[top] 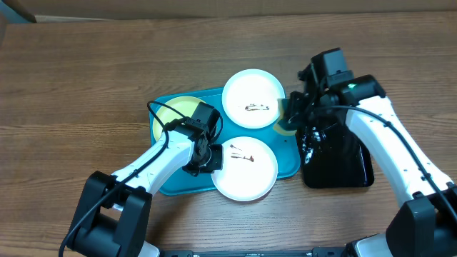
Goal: Clean dirty plates on tray and stack at the side
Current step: 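Scrub the front white plate with the sponge while left gripper holds it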
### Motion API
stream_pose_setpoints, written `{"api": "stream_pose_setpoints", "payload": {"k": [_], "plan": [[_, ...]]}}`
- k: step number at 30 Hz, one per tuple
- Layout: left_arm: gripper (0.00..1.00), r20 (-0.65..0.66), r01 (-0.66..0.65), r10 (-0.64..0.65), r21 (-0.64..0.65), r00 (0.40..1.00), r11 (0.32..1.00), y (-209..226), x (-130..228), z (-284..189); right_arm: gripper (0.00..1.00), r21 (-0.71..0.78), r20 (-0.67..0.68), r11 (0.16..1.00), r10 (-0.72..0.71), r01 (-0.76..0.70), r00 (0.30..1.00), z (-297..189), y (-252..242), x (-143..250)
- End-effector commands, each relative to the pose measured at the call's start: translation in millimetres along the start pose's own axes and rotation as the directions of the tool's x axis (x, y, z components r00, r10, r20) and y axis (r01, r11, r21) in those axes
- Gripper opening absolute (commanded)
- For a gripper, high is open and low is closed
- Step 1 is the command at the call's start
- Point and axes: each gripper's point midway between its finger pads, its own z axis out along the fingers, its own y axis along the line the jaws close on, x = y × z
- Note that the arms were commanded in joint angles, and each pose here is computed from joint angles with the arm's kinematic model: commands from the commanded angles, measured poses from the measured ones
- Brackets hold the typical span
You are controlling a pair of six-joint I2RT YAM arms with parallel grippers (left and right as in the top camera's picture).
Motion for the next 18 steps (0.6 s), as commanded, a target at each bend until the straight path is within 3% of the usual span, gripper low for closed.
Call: {"api": "stream_pose_setpoints", "payload": {"k": [1,18], "plan": [[0.04,0.022,-0.027,0.027,-0.013,0.999,1.0,-1.1,-6.8,-2.1,0.04,-0.118,-0.068,0.993,-0.026,0.018,0.997,11.3,30.3,23.9],[0.04,0.028,-0.028,0.028,-0.008,0.999,1.0,-2.3,-8.3,-2.1,0.04,-0.169,-0.264,0.977,-0.173,0.131,0.949,107.8,76.2,93.9]]}}
